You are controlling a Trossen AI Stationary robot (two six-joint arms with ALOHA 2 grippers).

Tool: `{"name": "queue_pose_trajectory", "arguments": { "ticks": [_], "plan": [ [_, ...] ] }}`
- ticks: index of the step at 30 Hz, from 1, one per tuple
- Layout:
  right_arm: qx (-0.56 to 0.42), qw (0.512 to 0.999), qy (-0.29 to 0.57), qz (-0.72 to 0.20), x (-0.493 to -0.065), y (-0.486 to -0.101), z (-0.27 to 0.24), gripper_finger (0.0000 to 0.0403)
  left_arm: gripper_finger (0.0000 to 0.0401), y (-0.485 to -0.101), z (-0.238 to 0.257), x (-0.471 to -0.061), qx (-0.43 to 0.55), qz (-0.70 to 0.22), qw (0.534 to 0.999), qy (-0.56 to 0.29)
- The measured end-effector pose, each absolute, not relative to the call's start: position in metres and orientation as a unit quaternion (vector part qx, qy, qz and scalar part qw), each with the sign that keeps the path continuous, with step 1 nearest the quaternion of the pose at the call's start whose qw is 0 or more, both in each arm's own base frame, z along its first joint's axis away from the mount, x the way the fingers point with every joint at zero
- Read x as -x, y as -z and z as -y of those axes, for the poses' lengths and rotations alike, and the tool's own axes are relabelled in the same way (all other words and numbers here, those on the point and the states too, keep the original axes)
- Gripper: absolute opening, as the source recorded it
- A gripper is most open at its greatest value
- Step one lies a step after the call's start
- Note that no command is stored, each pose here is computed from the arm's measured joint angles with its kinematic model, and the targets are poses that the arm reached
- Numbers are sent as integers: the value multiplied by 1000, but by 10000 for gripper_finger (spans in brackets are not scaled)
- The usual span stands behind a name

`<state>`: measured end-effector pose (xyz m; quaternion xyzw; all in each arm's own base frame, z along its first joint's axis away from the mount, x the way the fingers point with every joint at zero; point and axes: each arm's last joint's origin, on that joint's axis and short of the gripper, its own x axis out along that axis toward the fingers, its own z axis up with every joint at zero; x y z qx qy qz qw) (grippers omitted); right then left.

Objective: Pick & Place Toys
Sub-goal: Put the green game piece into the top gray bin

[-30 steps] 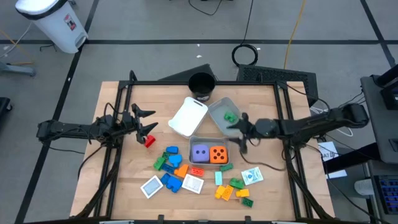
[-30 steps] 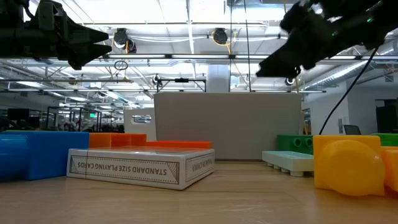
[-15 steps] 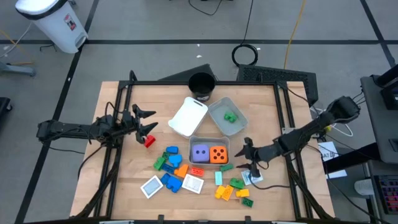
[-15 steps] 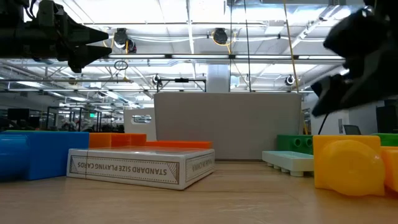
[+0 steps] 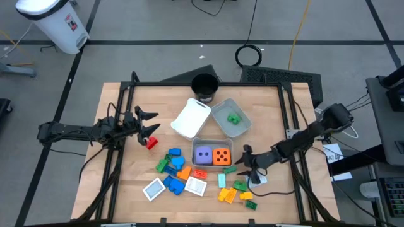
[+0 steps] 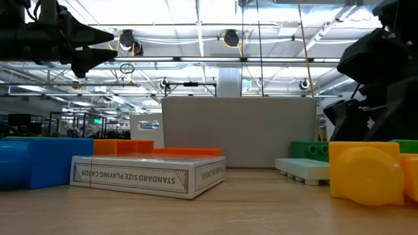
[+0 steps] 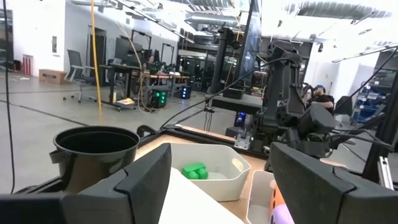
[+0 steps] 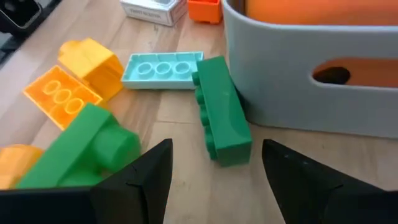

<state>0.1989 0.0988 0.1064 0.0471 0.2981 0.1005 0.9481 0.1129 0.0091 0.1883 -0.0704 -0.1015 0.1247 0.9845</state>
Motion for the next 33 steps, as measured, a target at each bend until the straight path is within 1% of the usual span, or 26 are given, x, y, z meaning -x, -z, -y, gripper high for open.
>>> {"name": "queue_pose_trajectory", "arguments": {
  "ticks": [9, 12, 16, 26, 29, 33],
  "plan": [
    [-19, 952, -107, -285, -206, -94, -100, 219, 278, -188, -9, -113, 90, 104, 983, -123],
    [-19, 951, -101, -291, -207, -91, -97, 212, 278, -188, -9, -113, 90, 104, 983, -123],
    [-12, 951, -97, -294, -208, -89, -95, 184, 278, -188, -9, -113, 90, 104, 983, -123],
    [1, 950, -102, -294, -208, -89, -95, 91, 278, -188, -9, -113, 88, 103, 983, -123],
    [1, 950, -105, -294, -208, -89, -95, 74, 278, -188, -9, -113, 88, 103, 983, -123],
    [16, 946, -134, -294, -208, -89, -97, 67, 278, -188, -9, -113, 88, 103, 983, -123]
  ]
}}
